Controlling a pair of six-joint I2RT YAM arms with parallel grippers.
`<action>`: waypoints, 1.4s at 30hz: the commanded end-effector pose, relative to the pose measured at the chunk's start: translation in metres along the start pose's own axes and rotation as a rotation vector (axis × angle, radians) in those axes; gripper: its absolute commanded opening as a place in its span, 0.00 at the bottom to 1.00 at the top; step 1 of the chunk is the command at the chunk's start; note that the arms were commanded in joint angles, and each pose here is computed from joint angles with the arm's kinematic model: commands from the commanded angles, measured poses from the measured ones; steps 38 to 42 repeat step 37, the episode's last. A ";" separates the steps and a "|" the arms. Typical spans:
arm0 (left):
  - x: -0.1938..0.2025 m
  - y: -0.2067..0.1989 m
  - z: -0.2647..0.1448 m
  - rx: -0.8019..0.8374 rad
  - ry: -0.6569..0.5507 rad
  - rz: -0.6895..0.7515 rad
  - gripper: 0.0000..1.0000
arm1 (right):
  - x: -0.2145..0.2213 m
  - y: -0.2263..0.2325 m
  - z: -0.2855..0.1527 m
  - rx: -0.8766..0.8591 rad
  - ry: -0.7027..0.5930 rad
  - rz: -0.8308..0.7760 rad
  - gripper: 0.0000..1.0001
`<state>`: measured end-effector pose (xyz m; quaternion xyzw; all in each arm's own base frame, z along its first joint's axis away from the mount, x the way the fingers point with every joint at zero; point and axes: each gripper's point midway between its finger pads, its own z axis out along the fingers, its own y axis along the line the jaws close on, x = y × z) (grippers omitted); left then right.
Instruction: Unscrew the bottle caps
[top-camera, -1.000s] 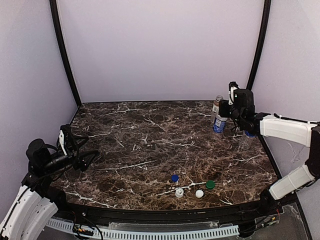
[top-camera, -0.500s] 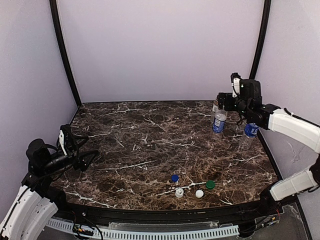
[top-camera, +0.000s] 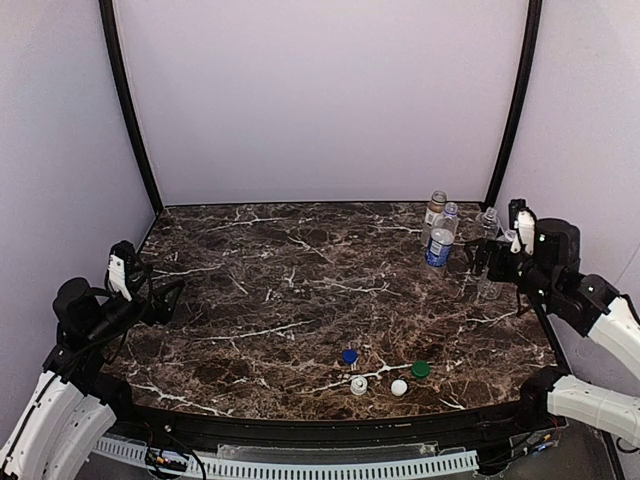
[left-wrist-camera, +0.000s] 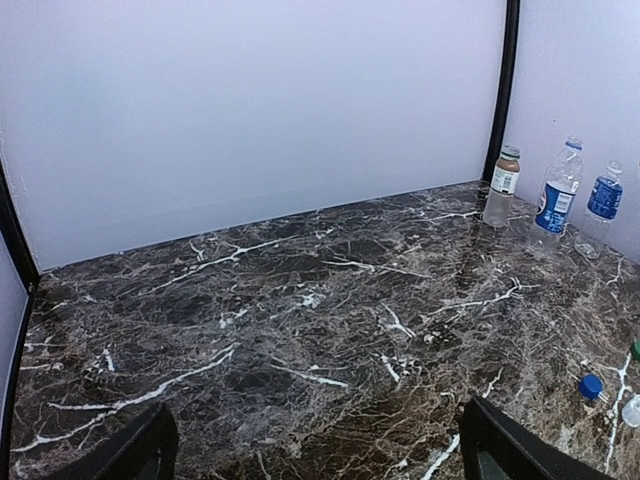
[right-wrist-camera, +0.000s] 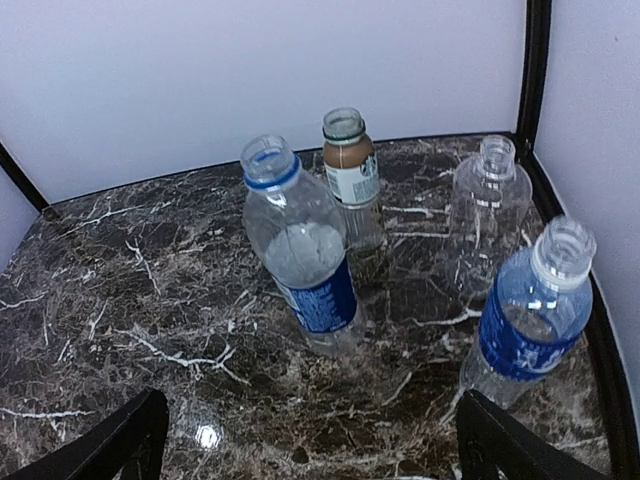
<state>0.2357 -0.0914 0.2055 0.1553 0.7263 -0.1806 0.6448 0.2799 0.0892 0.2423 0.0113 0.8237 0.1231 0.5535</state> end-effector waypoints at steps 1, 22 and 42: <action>0.002 0.011 -0.001 -0.062 0.010 0.015 0.99 | 0.055 -0.015 -0.003 0.026 0.121 0.142 0.99; 0.036 0.070 -0.005 -0.364 0.142 0.016 0.99 | 0.149 -0.123 0.011 0.336 0.143 0.475 0.99; 0.035 0.073 -0.007 -0.364 0.128 0.004 0.99 | 0.147 -0.125 0.011 0.333 0.112 0.467 0.99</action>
